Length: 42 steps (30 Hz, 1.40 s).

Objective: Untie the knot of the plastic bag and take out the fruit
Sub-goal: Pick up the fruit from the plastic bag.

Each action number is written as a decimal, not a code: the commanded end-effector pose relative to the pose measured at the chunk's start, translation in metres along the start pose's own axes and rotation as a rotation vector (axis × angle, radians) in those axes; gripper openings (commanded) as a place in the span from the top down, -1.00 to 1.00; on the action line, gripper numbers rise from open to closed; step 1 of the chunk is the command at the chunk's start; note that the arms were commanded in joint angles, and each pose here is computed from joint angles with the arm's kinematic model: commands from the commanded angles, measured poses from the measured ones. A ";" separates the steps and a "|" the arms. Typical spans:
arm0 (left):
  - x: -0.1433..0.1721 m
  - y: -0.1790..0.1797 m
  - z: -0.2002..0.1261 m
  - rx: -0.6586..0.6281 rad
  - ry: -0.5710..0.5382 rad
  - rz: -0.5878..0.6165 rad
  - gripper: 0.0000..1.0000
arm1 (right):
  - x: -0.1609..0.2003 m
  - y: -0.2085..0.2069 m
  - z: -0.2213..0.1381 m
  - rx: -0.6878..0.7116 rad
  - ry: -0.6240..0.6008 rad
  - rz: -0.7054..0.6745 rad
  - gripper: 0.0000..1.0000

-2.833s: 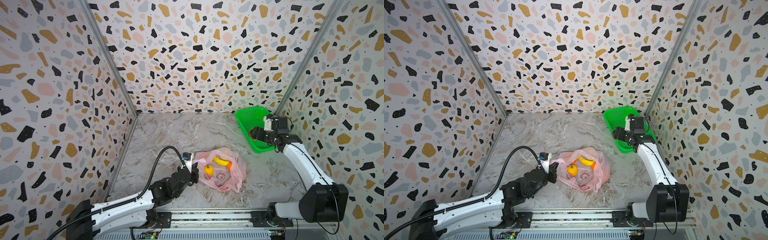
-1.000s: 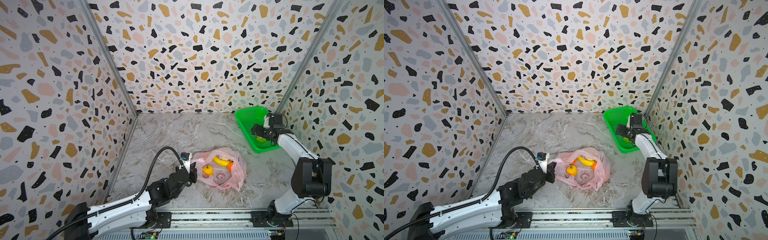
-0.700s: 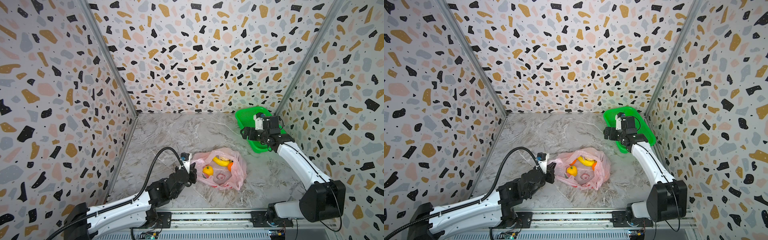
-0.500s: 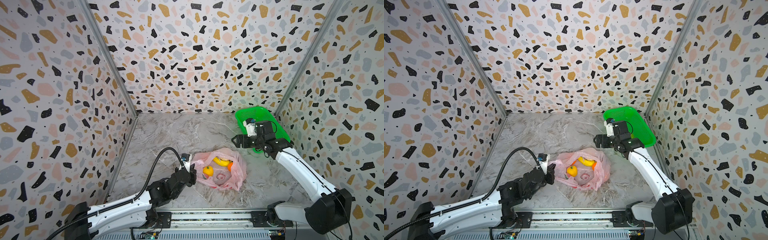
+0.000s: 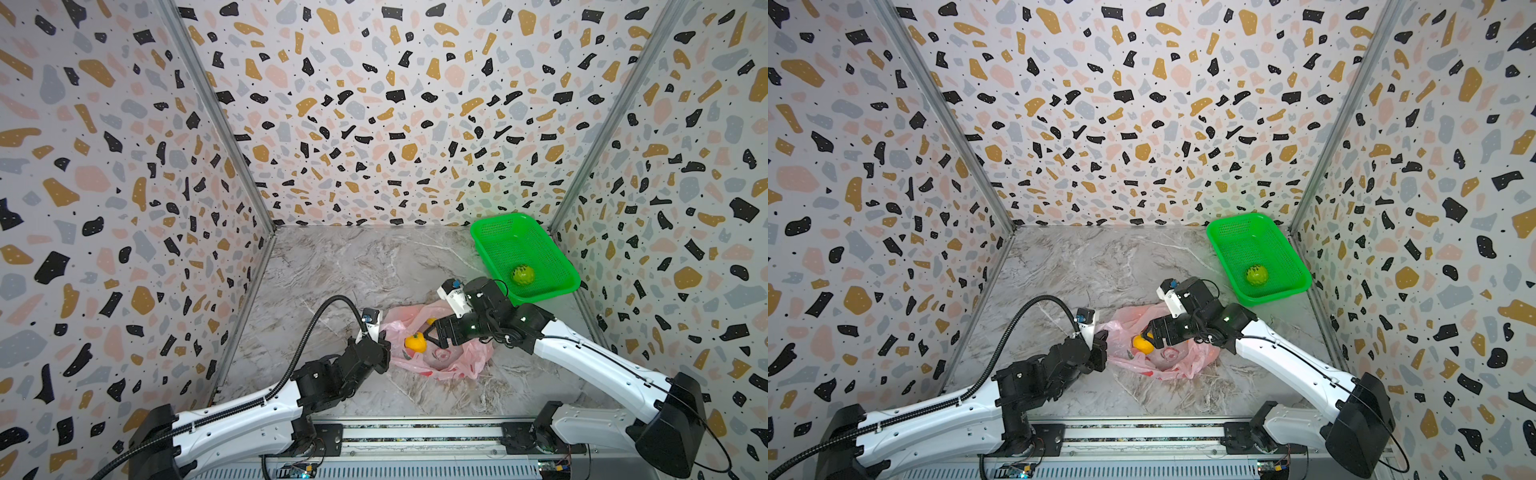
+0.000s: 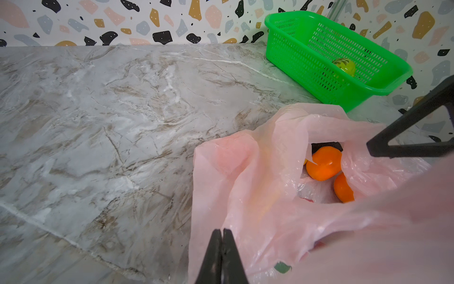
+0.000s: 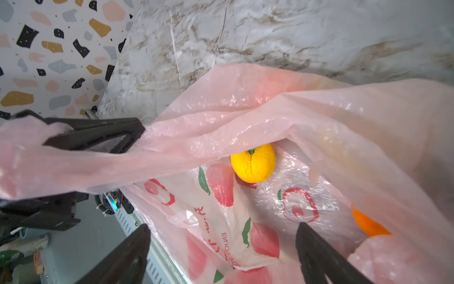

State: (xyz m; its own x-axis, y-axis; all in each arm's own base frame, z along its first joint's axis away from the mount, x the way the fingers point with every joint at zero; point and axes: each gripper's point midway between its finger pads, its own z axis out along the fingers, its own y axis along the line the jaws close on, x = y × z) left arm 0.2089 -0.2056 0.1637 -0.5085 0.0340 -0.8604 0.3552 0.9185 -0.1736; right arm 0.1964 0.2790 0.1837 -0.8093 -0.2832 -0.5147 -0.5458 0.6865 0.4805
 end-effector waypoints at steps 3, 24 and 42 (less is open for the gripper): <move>-0.010 -0.001 -0.011 0.014 -0.008 -0.020 1.00 | 0.012 0.004 0.016 -0.010 0.027 0.019 -0.85; -0.024 -0.007 -0.004 0.007 -0.082 -0.013 1.00 | 0.020 -0.032 0.081 0.139 0.030 0.049 -0.78; -0.013 -0.016 -0.001 0.045 -0.017 0.017 1.00 | 0.014 -0.030 0.131 0.136 0.042 0.027 -0.55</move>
State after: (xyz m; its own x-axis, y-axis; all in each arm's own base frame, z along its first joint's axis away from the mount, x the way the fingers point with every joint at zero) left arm 0.2082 -0.2150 0.1586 -0.5149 0.0793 -0.8536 0.3829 0.9122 -0.1462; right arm 0.2251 0.3306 0.0581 -0.8481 -0.2933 -0.4412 -0.4730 0.7944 0.3811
